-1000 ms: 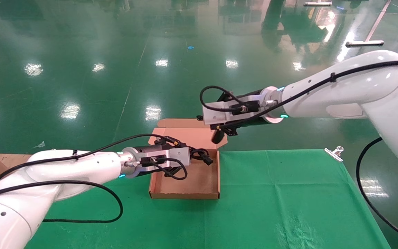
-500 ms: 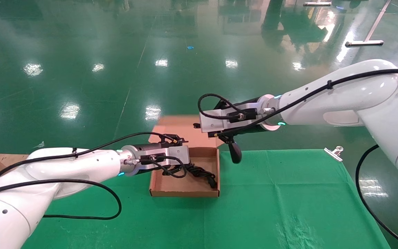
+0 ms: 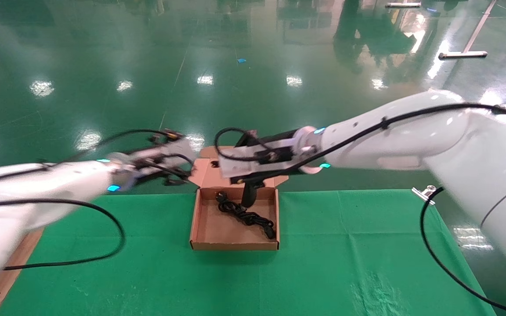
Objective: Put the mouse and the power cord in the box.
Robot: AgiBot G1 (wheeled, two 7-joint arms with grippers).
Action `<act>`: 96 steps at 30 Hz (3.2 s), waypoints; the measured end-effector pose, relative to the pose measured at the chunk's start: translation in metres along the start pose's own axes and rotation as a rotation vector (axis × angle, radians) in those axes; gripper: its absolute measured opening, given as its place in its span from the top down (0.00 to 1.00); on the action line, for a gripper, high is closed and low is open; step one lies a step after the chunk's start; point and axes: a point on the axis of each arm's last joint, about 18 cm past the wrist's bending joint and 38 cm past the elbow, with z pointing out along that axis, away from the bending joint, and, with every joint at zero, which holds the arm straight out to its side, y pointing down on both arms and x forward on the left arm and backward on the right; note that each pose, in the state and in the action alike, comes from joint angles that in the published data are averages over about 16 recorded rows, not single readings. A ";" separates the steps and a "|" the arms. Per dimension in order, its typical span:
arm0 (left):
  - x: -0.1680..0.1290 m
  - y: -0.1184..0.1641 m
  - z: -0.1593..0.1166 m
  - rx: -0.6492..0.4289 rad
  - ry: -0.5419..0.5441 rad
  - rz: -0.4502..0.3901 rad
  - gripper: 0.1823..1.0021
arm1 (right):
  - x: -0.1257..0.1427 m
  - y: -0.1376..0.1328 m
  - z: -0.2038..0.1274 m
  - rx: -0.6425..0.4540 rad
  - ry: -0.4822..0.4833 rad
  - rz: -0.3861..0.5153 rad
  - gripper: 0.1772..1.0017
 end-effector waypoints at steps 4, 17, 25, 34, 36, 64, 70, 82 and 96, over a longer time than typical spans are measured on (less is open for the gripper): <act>-0.011 0.026 -0.022 0.003 -0.003 -0.035 0.15 | -0.011 -0.014 0.011 0.024 -0.007 -0.003 0.92; -0.008 0.071 -0.073 0.079 0.036 -0.077 0.01 | -0.052 -0.015 0.033 -0.006 -0.058 -0.001 0.92; -0.006 0.076 -0.077 0.083 0.034 -0.083 0.00 | -0.062 -0.003 0.036 -0.051 -0.071 -0.019 0.92; -0.006 0.075 -0.077 0.089 0.032 -0.088 0.00 | -0.064 -0.003 0.036 -0.048 -0.072 -0.009 0.86; -0.006 0.073 -0.077 0.096 0.032 -0.094 0.00 | -0.065 -0.003 0.035 -0.039 -0.075 0.008 0.84; 0.004 0.020 -0.134 0.485 0.105 -0.405 0.00 | -0.124 0.009 -0.054 0.331 -0.120 0.644 0.18; 0.009 0.005 -0.156 0.570 0.157 -0.457 0.00 | -0.130 0.014 -0.088 0.417 -0.113 0.744 0.08; 0.024 -0.025 -0.207 0.711 0.302 -0.530 0.00 | -0.139 0.019 -0.165 0.569 -0.096 0.867 0.00; 0.053 -0.060 -0.272 0.808 0.536 -0.566 0.00 | -0.150 0.013 -0.263 0.691 -0.104 0.888 0.00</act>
